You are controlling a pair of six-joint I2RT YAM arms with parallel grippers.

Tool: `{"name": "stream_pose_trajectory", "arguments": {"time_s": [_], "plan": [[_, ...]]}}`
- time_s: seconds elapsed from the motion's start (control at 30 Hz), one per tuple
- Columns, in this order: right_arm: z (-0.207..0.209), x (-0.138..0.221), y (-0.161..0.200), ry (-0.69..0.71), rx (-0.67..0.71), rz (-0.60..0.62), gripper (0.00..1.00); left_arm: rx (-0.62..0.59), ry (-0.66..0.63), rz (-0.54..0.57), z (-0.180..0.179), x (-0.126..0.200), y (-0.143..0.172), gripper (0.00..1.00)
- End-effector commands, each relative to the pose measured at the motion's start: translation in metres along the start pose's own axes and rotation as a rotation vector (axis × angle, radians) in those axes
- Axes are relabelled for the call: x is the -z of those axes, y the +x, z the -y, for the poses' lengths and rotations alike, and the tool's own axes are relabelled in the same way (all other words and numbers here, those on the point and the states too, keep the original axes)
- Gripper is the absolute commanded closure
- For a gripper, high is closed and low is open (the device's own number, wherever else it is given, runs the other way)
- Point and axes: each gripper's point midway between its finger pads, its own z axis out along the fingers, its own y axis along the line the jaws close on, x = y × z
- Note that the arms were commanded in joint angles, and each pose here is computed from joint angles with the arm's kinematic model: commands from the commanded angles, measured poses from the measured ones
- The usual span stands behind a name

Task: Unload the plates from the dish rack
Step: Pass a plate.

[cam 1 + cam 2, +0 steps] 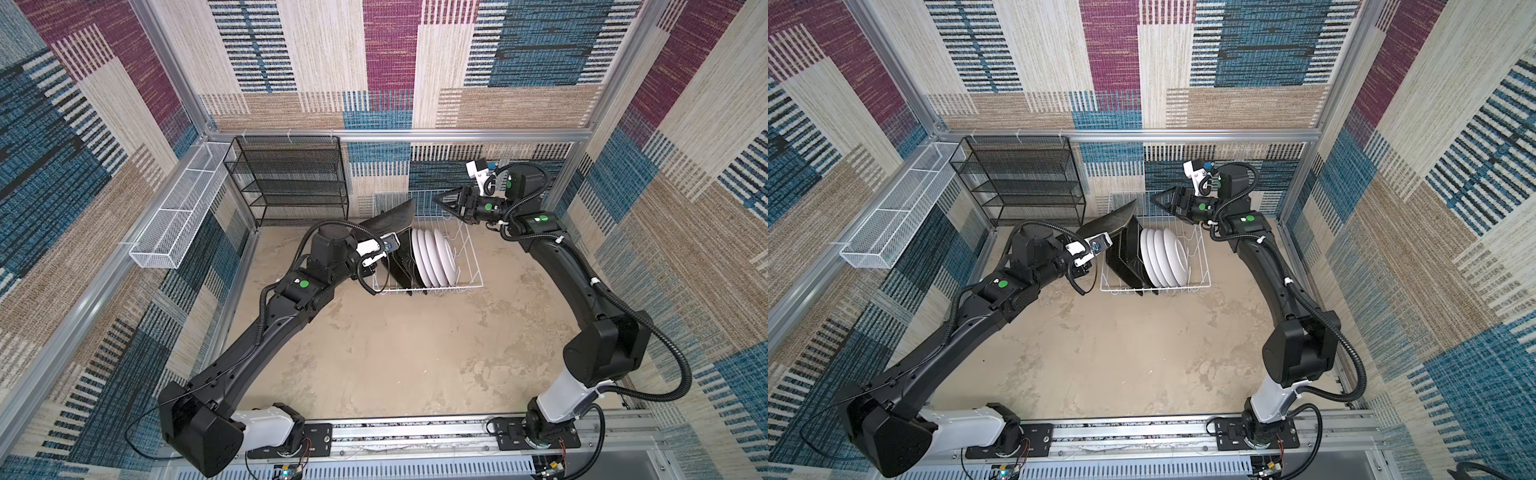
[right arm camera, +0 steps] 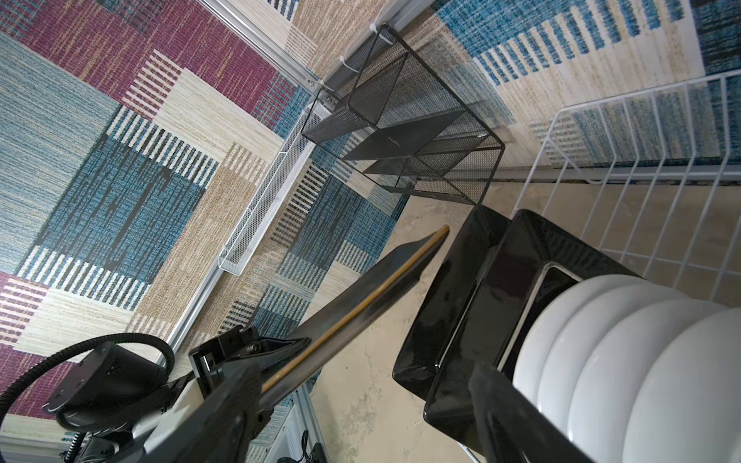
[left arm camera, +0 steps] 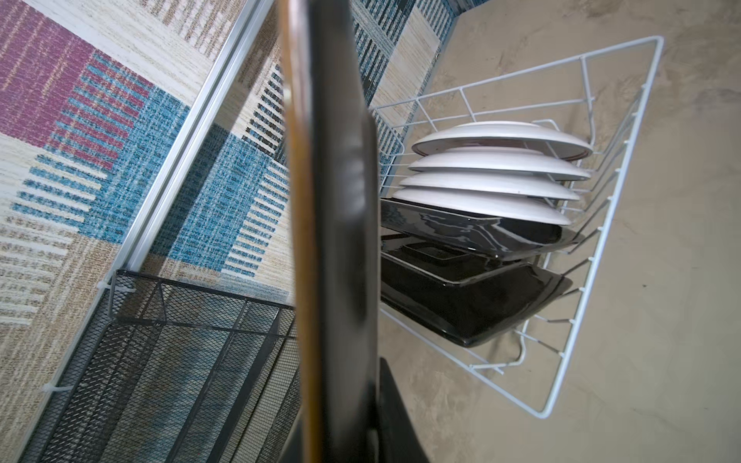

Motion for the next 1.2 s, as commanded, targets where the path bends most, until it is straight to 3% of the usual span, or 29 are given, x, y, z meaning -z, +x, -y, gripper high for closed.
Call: {"name": "stream_pose_trajectory", "arguments": {"time_s": [0.0, 0.2, 0.5, 0.73, 1.17], "plan": [[0.005, -0.012, 0.011, 0.017, -0.079, -0.046, 0.19, -0.103, -0.219, 0.122, -0.043, 0.009, -0.036, 1.00], [0.004, -0.035, 0.025, 0.009, -0.144, -0.097, 0.22, -0.238, -0.271, 0.082, -0.033, 0.001, -0.031, 1.00], [0.013, -0.054, 0.043, 0.059, -0.201, -0.146, 0.25, -0.300, -0.322, 0.085, -0.029, -0.004, -0.029, 1.00], [0.016, -0.064, 0.050, 0.048, -0.253, -0.174, 0.35, -0.368, -0.387, 0.090, -0.025, -0.011, -0.029, 1.00], [0.028, -0.065, 0.058, 0.082, -0.312, -0.152, 0.53, -0.404, -0.372, 0.075, -0.014, -0.020, -0.024, 1.00]]}}
